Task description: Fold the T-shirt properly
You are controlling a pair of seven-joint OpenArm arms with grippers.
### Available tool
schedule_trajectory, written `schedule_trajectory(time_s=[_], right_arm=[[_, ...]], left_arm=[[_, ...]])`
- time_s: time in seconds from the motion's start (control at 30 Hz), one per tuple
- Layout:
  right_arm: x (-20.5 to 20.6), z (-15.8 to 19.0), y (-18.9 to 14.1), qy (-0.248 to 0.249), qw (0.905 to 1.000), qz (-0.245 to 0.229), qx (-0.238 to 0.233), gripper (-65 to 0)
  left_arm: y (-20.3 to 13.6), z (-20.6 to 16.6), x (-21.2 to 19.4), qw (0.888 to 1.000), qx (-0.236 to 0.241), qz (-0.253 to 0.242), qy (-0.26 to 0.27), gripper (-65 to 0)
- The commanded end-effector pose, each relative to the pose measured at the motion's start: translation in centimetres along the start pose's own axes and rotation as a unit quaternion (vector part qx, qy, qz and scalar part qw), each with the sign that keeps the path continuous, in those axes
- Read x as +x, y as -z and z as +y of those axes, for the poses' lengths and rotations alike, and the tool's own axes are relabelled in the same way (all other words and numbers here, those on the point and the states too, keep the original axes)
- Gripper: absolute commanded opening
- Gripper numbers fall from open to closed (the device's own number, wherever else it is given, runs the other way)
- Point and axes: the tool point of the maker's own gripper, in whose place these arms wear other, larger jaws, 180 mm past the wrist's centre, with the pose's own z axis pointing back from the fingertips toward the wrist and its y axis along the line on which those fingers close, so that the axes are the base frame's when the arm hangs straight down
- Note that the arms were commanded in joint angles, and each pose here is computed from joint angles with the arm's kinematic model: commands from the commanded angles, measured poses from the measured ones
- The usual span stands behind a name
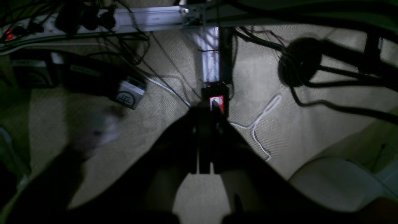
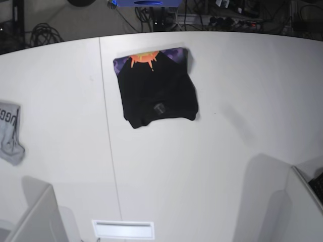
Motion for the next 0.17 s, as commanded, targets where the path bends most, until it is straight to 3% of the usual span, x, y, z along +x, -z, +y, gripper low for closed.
schedule_trajectory(time_s=[0.0, 0.13], right_arm=[[-0.22, -0.20, -0.16, 0.002, 1.0000, -0.002, 0.001, -65.0], [-0.01, 0.31, 0.01, -0.001, 1.0000, -0.003, 0.006, -65.0]], left_arm=[[-0.20, 0.07, -0.04, 1.000, -0.002, -0.005, 0.002, -65.0], [-0.21, 0.35, 0.79, 1.000, -0.003, -0.016, 0.011, -65.0]])
